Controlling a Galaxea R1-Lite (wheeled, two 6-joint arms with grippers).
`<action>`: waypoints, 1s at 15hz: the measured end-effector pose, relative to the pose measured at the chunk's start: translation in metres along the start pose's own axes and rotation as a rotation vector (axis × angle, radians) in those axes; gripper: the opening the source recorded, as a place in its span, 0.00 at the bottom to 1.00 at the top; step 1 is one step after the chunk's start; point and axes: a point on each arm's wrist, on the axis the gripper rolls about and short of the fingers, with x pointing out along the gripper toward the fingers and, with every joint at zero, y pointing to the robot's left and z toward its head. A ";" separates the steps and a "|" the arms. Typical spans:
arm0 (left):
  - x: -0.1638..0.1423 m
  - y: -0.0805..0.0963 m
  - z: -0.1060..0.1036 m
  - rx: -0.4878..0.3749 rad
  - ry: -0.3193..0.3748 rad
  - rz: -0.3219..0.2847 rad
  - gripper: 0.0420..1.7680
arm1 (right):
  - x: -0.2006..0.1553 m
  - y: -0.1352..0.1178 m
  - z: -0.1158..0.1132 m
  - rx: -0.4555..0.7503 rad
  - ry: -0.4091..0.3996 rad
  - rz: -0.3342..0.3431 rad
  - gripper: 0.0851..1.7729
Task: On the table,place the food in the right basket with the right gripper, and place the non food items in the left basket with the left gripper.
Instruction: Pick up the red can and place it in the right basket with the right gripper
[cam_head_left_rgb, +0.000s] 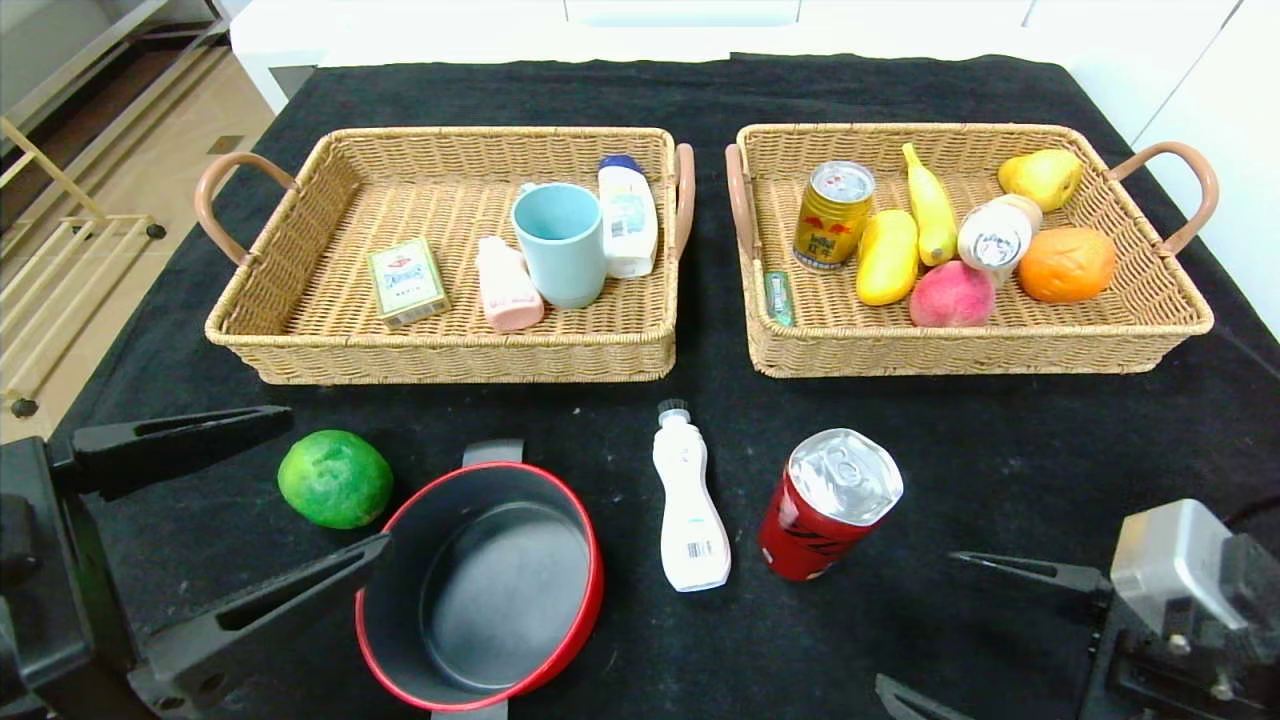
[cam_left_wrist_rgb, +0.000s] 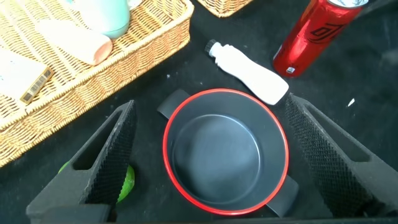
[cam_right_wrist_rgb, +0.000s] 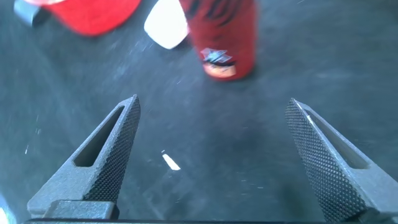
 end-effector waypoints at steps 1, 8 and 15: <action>0.000 0.000 0.000 0.001 0.000 0.000 0.97 | 0.005 0.002 0.000 -0.007 -0.002 0.006 0.96; -0.001 0.000 0.001 0.004 -0.005 0.005 0.97 | 0.036 0.010 0.004 -0.037 -0.036 -0.025 0.96; -0.002 0.000 0.002 0.005 -0.010 0.009 0.97 | 0.056 0.011 0.018 -0.041 -0.116 -0.077 0.96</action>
